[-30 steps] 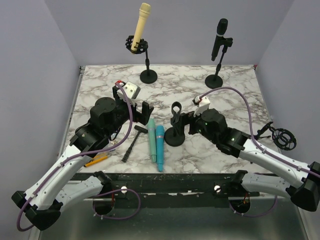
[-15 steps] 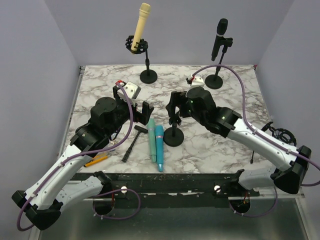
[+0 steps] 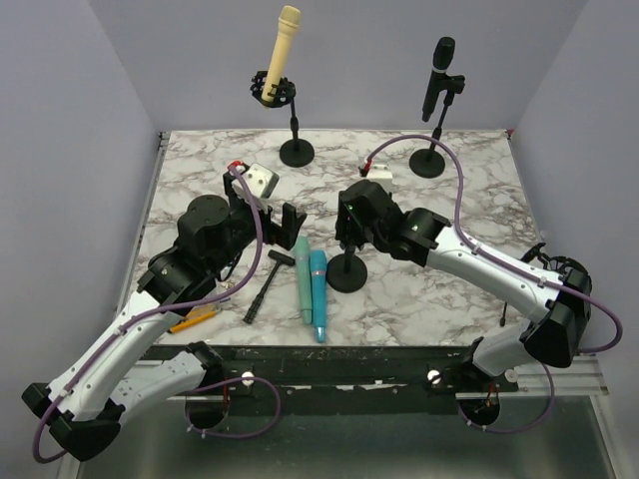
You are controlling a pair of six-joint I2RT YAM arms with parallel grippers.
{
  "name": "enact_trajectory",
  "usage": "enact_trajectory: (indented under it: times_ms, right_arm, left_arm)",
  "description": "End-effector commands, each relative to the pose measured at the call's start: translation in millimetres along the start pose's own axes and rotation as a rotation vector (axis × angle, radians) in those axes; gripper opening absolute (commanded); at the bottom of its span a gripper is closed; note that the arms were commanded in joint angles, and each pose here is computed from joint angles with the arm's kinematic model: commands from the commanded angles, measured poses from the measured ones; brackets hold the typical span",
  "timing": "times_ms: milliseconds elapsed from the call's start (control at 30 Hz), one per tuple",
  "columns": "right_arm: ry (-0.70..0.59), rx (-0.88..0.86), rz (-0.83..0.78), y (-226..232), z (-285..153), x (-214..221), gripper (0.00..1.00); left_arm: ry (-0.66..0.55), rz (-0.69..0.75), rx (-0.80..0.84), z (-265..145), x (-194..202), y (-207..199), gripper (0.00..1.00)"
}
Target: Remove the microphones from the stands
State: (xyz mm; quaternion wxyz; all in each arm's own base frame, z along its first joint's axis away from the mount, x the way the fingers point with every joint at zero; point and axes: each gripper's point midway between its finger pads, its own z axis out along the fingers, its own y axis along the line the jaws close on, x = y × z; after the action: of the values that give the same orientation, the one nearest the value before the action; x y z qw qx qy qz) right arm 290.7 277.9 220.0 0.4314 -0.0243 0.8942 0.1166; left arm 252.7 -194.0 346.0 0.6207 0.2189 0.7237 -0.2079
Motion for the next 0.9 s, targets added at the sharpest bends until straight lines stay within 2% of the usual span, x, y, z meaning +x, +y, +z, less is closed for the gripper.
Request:
enact_trajectory:
  times_ms: [0,233,433,567,867]
  right_arm:
    - [-0.009,0.105,-0.025,-19.2,-1.6,0.8,0.59]
    - [-0.086,0.17,-0.035,-30.9,-10.8,-23.2,0.35]
    - [-0.137,0.268,-0.025,-67.2,-9.2,-56.7,0.24]
    - [-0.168,0.355,0.006,-110.0,-6.4,-86.9,0.2]
    - [-0.233,0.526,0.173,-234.5,-1.4,-156.1,0.2]
  left_arm:
    - [-0.029,-0.01,0.016,-6.8,-8.7,-2.4,0.98]
    - [-0.039,-0.011,0.021,-9.8,-11.3,-3.2,0.98]
    - [-0.047,-0.016,0.027,-12.0,-13.7,-4.1,0.98]
    - [-0.052,-0.019,0.031,-12.8,-15.0,-5.0,0.98]
    - [-0.058,-0.03,0.046,-14.2,-15.9,-8.2,0.98]
